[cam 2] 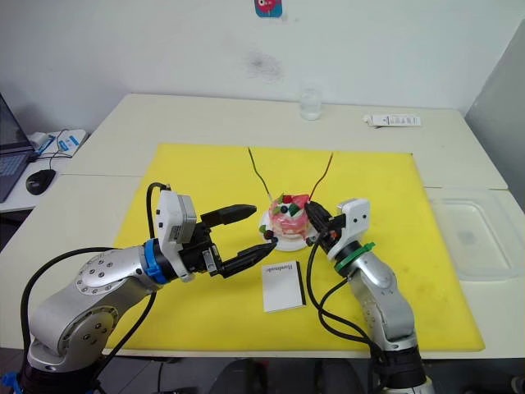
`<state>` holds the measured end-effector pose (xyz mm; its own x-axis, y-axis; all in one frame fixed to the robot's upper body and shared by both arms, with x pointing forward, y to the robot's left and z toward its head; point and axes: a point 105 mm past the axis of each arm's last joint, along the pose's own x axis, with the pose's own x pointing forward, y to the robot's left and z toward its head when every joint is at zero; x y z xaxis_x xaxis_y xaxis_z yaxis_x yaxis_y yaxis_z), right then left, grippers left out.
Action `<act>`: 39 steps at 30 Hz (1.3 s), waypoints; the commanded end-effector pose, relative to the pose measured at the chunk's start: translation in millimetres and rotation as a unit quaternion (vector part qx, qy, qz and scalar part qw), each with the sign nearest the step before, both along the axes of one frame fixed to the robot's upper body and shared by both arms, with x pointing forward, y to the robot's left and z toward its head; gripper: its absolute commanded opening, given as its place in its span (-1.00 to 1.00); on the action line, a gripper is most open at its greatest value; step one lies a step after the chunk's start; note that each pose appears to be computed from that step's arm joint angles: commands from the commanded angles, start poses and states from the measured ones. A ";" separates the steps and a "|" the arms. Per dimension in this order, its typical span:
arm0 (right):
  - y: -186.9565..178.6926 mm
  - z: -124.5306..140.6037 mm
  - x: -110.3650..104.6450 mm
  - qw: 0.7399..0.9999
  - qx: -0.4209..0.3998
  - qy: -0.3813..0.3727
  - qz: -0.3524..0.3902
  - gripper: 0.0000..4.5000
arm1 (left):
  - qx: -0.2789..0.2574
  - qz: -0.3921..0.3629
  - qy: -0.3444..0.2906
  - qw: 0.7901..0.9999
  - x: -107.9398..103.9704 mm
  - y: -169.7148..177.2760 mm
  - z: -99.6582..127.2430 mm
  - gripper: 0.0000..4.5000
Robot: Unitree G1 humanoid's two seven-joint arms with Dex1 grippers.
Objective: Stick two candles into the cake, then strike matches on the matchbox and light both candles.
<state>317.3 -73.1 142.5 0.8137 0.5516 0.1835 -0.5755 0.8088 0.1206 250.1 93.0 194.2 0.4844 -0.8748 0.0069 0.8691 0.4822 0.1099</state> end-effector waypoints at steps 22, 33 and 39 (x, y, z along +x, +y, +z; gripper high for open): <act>-39.4 44.8 -31.6 0.989 -0.106 -0.058 0.085 0.07 | 0.009 0.015 -0.016 1.000 2.6 14.8 -0.3 1.00; -61.4 30.6 -15.8 0.982 -0.180 -0.019 0.063 0.77 | 0.032 0.002 -0.011 0.999 -3.6 18.8 -15.4 1.00; -56.8 24.6 -30.1 0.975 -0.189 -0.009 0.120 0.77 | 0.036 -0.018 0.098 0.994 -17.9 28.4 -40.4 1.00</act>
